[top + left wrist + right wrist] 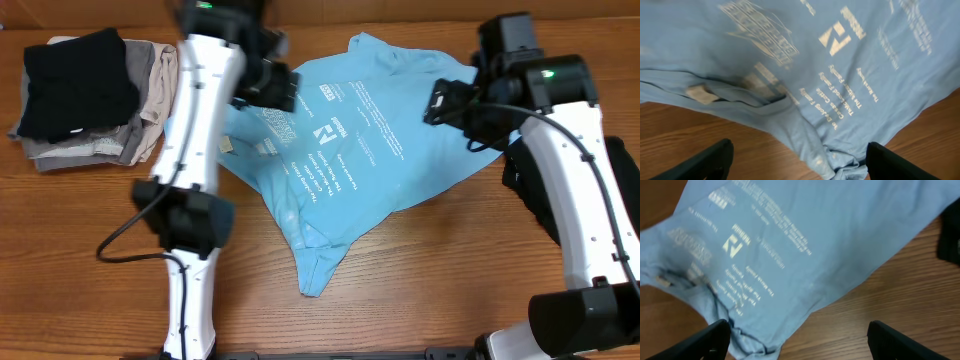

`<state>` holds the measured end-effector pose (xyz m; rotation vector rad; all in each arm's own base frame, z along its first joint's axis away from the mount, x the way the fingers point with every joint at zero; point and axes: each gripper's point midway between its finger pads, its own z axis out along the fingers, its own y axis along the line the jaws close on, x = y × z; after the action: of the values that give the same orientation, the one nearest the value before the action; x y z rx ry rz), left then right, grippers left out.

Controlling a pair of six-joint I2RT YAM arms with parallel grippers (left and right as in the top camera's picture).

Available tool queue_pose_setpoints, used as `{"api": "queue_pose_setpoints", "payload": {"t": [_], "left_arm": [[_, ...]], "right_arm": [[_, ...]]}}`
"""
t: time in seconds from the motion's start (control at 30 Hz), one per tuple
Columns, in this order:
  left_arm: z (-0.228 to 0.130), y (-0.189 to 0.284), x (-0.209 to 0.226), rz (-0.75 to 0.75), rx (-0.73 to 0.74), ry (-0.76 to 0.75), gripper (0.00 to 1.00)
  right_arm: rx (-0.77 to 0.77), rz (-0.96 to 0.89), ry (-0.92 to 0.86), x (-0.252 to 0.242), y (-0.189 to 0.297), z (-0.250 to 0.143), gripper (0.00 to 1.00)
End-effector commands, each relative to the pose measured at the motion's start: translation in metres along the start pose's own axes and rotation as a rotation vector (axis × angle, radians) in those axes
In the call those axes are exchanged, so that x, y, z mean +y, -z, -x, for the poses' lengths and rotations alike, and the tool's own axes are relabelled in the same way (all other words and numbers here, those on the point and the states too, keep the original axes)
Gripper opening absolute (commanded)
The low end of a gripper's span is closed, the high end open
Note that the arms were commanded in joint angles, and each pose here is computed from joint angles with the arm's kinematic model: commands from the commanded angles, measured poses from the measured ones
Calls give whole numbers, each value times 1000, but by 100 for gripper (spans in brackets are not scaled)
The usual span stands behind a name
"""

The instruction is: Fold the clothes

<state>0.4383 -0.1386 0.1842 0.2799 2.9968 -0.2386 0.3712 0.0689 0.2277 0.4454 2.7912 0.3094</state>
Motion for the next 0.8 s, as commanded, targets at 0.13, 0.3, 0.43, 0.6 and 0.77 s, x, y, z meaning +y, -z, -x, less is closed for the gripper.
{"api": "queue_pose_setpoints", "payload": {"t": [0.13, 0.3, 0.43, 0.6, 0.77], "left_arm": [[-26, -68, -1, 151, 184, 180, 75], [-44, -105, -2, 128, 289, 204, 58], [-58, -118, 2, 142, 346, 202, 58], [-67, -134, 14, 196, 368, 190, 61], [-65, -152, 20, 201, 347, 190, 56]], "right_arm": [[-55, 16, 7, -8, 13, 14, 92], [-75, 25, 10, -5, 13, 19, 94], [-84, 29, 11, -4, 12, 21, 95], [-87, 30, 27, -4, 12, 22, 95], [-88, 30, 31, -4, 12, 22, 95]]}}
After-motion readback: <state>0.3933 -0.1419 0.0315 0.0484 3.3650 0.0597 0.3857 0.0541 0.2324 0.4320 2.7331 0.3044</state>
